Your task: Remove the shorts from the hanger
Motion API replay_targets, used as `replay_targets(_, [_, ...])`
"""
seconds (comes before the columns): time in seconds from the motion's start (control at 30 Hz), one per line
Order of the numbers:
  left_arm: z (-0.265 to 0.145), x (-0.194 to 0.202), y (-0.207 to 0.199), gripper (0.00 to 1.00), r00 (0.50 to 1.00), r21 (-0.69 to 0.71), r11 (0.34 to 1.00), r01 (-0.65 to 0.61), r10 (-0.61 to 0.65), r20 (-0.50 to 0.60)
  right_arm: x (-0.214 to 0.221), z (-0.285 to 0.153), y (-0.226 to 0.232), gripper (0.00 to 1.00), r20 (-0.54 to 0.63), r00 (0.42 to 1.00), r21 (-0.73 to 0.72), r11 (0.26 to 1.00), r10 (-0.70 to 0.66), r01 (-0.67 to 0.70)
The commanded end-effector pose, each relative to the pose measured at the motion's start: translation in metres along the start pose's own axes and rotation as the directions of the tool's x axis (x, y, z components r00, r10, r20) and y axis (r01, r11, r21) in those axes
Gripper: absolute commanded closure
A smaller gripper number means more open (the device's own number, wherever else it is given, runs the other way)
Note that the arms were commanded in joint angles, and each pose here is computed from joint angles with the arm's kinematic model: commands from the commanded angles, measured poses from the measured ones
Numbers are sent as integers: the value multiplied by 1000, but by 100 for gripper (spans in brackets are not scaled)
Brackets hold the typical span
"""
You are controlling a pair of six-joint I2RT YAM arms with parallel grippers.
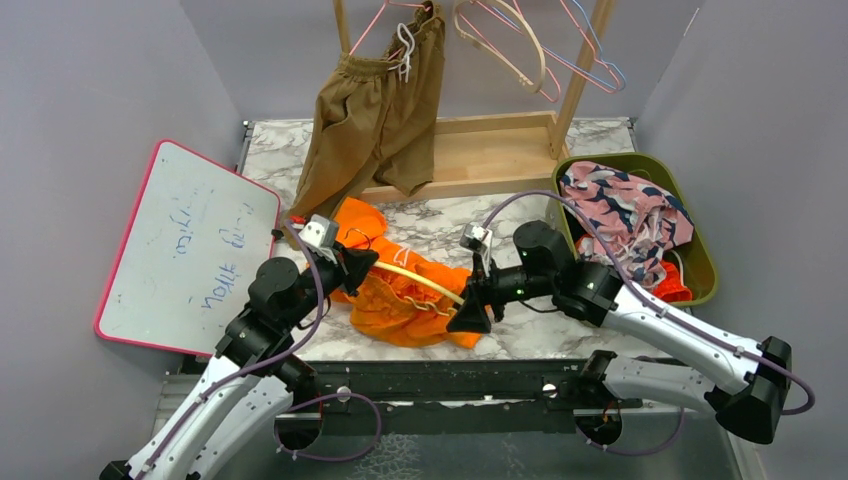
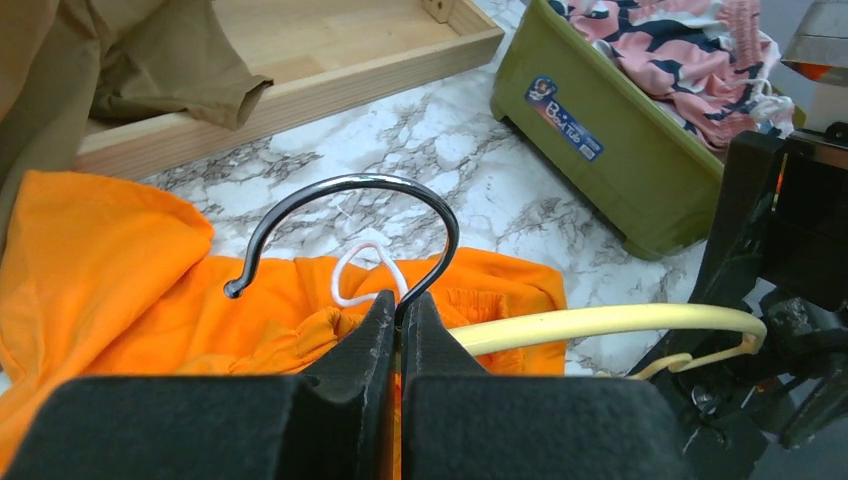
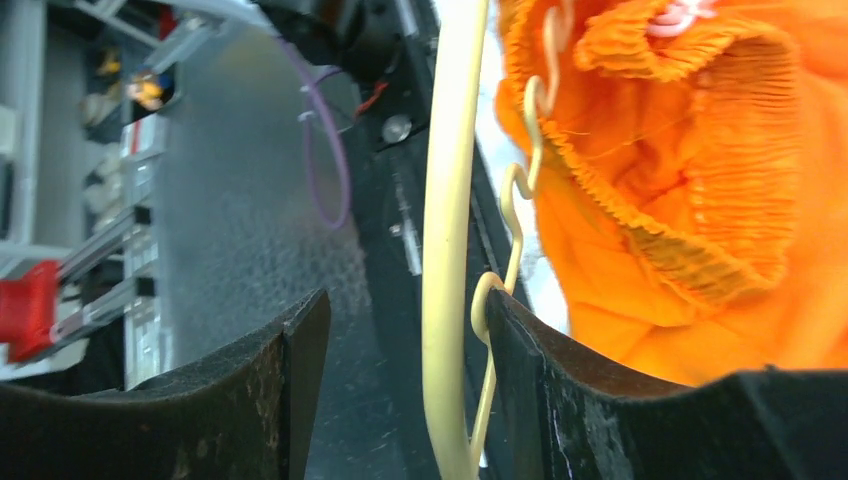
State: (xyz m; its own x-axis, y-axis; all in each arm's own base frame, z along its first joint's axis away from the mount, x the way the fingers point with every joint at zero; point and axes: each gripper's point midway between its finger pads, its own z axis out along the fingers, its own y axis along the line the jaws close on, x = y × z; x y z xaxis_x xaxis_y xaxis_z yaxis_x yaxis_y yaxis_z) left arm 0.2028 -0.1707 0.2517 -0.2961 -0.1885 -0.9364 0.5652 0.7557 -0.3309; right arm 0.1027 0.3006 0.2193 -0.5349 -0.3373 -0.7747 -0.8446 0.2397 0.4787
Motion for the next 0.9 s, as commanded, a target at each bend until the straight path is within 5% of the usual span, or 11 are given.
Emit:
replay_targets(0.0, [-7, -34, -22, 100, 992, 94, 993, -77, 67, 104, -3, -14, 48, 42, 25, 999, -244, 969, -31, 36])
replay_targets(0.13, [-8, -30, -19, 100, 993, 87, 992, -89, 81, 87, 0, -22, 64, 53, 24, 999, -326, 945, -31, 37])
replay_targets(0.33, [-9, -33, -21, 100, 992, 92, 993, -70, 60, 110, 6, -18, 64, 88, 9, 1000, -354, 935, 18, -13])
replay_targets(0.4, [-8, -34, -23, 100, 992, 102, 993, -58, 46, 117, 9, -12, 60, 85, -10, 999, -348, 937, 39, -40])
replay_targets(0.53, [-7, -34, -26, 100, 992, 119, 992, -35, 20, 123, 18, 1, 53, 62, -60, 995, -359, 928, 84, -100])
replay_targets(0.63, [-6, -33, -25, 100, 992, 116, 993, -21, 7, 124, 22, 8, 55, 61, -87, 992, -416, 901, 95, -123])
replay_targets(0.77, [-6, -32, -22, 100, 992, 104, 994, -26, 13, 124, 26, 13, 53, 75, -96, 989, -433, 890, 113, -143])
replay_targets(0.87, [-7, -30, -20, 100, 993, 94, 995, -34, 22, 118, 27, 13, 51, 72, -94, 989, -418, 897, 116, -146])
